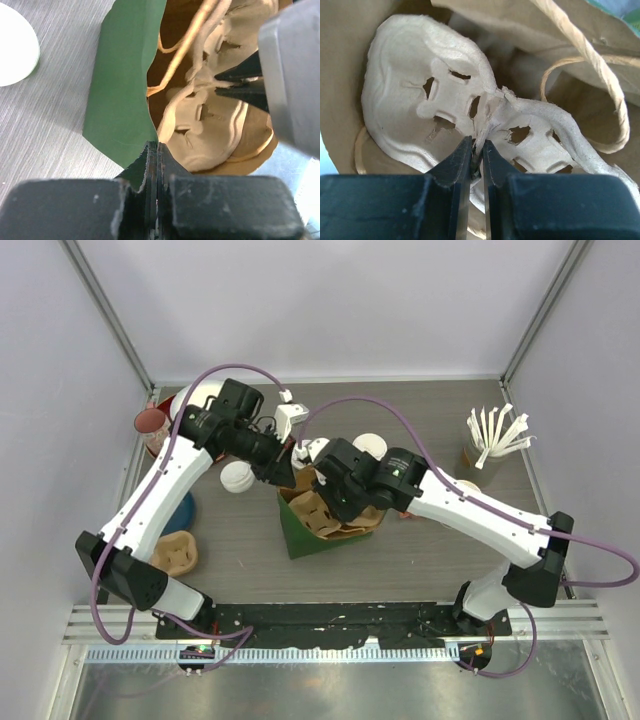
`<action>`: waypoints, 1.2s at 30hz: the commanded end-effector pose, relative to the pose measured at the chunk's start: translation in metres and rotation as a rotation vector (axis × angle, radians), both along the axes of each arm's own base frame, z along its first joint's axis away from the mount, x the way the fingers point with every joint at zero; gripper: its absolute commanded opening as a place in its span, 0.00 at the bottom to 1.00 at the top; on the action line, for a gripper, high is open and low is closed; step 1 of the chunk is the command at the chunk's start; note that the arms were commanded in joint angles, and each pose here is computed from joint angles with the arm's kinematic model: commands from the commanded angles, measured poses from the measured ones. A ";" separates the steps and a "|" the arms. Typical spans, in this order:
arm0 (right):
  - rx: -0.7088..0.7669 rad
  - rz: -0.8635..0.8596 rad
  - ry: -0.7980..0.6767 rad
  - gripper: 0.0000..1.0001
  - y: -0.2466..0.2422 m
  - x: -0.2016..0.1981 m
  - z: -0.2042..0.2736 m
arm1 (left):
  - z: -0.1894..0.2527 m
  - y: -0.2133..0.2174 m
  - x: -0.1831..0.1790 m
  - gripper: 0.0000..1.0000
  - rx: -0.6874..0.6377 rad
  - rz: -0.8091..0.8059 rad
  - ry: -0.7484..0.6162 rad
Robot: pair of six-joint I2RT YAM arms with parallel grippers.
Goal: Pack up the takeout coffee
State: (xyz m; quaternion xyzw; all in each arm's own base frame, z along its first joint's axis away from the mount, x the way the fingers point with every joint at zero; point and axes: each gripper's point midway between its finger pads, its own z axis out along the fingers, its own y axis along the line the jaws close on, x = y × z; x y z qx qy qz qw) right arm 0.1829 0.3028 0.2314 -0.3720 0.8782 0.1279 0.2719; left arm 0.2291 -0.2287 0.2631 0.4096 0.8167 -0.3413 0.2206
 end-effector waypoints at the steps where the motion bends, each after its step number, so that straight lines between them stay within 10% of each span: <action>1: -0.022 -0.034 0.114 0.01 -0.028 -0.035 -0.007 | 0.022 -0.006 0.000 0.00 -0.072 -0.033 -0.090; 9: 0.144 0.026 0.069 0.01 0.040 -0.013 0.004 | 0.017 -0.022 -0.009 0.00 -0.130 -0.066 -0.011; 27: -0.036 0.003 -0.111 0.01 0.071 -0.022 0.032 | 0.009 -0.014 0.000 0.00 -0.075 -0.018 -0.042; 36: 0.257 0.117 -0.101 0.01 0.096 -0.016 0.066 | 0.015 -0.018 -0.011 0.00 -0.122 -0.068 -0.033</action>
